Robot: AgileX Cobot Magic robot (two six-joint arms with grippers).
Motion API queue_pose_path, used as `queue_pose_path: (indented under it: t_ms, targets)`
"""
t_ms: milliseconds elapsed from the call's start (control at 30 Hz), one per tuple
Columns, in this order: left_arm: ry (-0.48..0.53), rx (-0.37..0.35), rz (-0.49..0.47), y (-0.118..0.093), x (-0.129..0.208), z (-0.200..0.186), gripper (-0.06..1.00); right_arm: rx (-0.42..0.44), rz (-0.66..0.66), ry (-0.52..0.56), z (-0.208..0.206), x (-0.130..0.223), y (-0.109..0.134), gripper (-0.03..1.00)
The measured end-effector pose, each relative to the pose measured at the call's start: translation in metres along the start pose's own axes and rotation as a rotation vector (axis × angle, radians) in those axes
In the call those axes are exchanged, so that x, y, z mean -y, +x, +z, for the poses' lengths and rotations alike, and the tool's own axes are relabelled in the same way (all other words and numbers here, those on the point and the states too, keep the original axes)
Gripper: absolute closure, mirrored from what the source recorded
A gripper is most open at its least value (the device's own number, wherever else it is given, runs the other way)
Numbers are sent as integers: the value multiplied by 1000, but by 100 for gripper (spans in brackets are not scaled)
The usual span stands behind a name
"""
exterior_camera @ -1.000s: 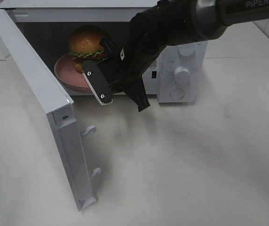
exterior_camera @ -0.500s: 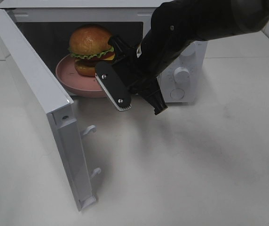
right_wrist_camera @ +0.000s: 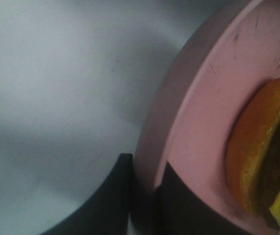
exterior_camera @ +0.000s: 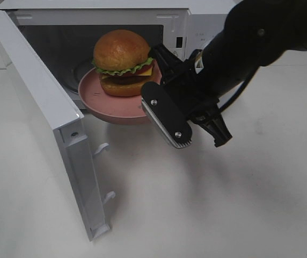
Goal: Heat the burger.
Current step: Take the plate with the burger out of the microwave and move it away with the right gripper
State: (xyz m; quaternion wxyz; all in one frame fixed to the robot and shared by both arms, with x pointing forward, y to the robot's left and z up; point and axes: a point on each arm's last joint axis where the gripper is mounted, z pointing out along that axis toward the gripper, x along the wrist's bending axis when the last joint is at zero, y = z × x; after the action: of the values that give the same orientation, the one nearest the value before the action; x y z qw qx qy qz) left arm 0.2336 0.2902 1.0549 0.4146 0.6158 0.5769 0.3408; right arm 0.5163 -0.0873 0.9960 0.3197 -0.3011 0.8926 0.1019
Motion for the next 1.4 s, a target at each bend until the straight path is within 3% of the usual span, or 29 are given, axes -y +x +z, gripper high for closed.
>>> queue_pose_path:
  t_ms: [767, 1400]
  targets:
    - [0, 0, 0, 0, 0, 0, -5, 30, 52, 2, -96, 1, 84, 87]
    - [0, 0, 0, 0, 0, 0, -5, 72, 128, 14, -159, 3, 129, 87]
